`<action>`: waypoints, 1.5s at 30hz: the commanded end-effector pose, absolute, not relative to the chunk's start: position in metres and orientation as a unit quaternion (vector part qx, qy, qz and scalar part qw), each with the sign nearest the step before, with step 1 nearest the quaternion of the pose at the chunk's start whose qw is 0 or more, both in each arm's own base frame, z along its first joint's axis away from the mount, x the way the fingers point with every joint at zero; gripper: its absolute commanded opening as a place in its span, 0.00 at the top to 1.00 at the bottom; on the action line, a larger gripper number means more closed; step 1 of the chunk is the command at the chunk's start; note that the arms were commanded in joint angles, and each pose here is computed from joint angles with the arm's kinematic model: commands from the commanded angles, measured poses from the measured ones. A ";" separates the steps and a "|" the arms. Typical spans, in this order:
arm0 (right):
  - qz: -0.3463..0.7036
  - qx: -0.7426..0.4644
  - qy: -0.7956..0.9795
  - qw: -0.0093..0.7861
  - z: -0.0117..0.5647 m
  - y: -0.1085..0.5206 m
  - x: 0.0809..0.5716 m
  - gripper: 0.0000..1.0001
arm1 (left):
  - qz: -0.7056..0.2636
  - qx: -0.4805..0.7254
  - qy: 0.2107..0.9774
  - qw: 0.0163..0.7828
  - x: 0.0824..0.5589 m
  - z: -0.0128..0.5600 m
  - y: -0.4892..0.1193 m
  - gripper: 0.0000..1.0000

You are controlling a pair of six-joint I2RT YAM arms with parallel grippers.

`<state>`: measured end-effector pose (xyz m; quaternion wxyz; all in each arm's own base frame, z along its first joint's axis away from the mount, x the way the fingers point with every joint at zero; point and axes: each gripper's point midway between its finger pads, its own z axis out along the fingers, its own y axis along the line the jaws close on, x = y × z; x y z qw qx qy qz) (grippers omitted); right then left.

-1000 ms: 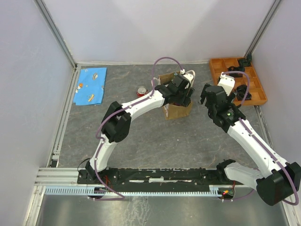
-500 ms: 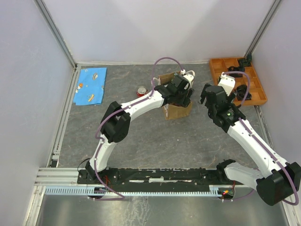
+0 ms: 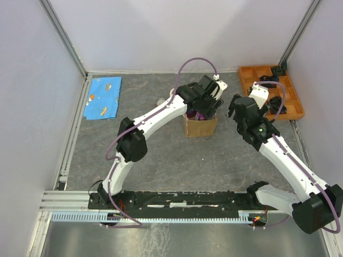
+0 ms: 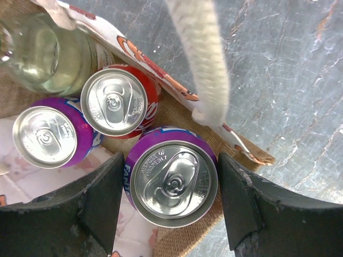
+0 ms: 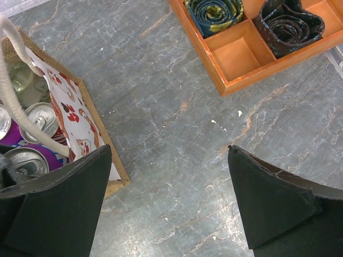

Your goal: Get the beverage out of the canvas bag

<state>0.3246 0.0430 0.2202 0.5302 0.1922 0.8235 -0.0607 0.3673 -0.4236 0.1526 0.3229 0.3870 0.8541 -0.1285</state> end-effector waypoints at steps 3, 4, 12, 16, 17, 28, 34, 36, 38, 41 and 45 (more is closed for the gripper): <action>-0.039 0.211 0.799 0.561 0.243 0.046 0.335 0.03 | -0.137 0.402 0.812 0.400 0.379 0.229 -0.426 0.97; -0.039 0.210 0.799 0.562 0.244 0.046 0.336 0.03 | -0.138 0.398 0.811 0.405 0.382 0.235 -0.424 0.97; -0.075 0.216 0.780 0.582 0.258 0.031 0.333 0.03 | -0.131 0.341 0.803 0.471 0.400 0.300 -0.390 0.97; -0.091 0.221 0.773 0.588 0.261 0.022 0.328 0.03 | -0.127 0.302 0.789 0.520 0.412 0.343 -0.367 0.97; -0.095 0.221 0.772 0.588 0.260 0.021 0.327 0.03 | -0.128 0.293 0.784 0.531 0.413 0.353 -0.363 0.97; -0.112 0.231 0.766 0.589 0.255 0.013 0.323 0.03 | -0.145 0.205 0.751 0.611 0.437 0.431 -0.298 0.97; -0.115 0.226 0.770 0.585 0.249 0.016 0.329 0.03 | -0.134 0.155 0.743 0.637 0.452 0.452 -0.251 0.97; -0.118 0.225 0.772 0.582 0.246 0.016 0.330 0.03 | -0.129 0.138 0.748 0.637 0.458 0.449 -0.233 0.97; -0.119 0.224 0.773 0.581 0.245 0.017 0.332 0.03 | -0.117 0.120 0.756 0.633 0.466 0.440 -0.212 0.97; -0.117 0.222 0.775 0.580 0.244 0.019 0.334 0.03 | -0.094 0.092 0.776 0.617 0.477 0.418 -0.181 0.97; -0.119 0.220 0.776 0.580 0.245 0.020 0.338 0.02 | -0.064 0.061 0.804 0.588 0.485 0.375 -0.148 0.97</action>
